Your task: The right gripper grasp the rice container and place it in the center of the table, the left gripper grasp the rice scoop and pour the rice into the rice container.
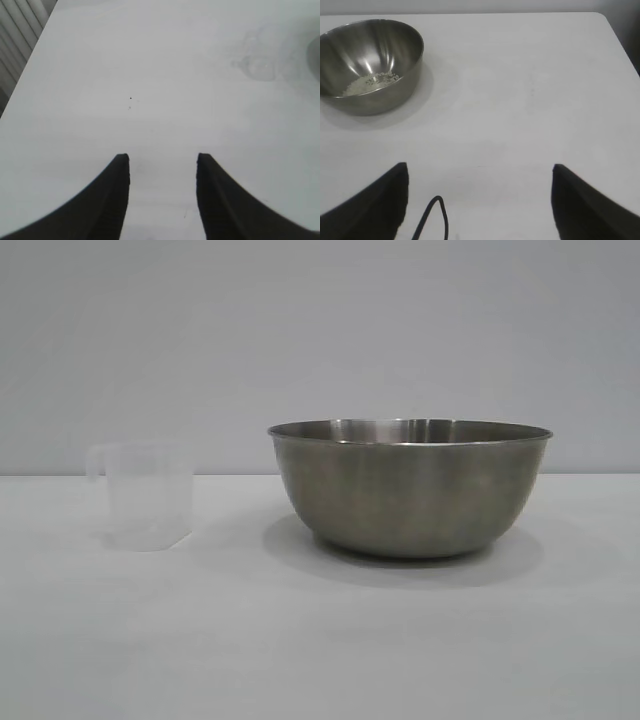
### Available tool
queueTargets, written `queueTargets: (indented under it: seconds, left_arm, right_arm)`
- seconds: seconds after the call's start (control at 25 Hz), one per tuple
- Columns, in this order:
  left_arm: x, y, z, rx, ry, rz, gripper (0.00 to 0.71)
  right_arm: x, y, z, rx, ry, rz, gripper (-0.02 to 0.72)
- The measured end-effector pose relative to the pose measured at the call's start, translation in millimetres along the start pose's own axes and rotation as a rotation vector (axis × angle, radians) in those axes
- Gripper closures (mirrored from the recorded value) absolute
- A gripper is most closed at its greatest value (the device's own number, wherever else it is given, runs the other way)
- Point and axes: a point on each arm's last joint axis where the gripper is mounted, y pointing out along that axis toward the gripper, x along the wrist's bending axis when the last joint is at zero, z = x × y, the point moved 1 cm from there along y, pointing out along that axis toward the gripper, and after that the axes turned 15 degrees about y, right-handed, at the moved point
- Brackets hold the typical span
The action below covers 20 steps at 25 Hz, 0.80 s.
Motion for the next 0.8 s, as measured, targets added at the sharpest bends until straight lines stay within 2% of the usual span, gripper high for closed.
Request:
queueTargets:
  seconds: [0.16, 0.36, 0.8]
  left_arm:
    - [0.0, 0.0, 0.0, 0.0, 0.0, 0.0, 0.399]
    - [0.0, 0.0, 0.0, 0.0, 0.0, 0.0, 0.399]
    - [-0.1, 0.0, 0.0, 0.0, -0.001, 0.001, 0.399]
  right_arm:
    - [0.0, 0.0, 0.0, -0.002, 0.004, 0.006, 0.16]
    - [0.0, -0.3, 0.2, -0.018, 0.039, 0.061, 0.16]
    - [0.0, -0.3, 0.2, -0.019, 0.041, 0.065, 0.16]
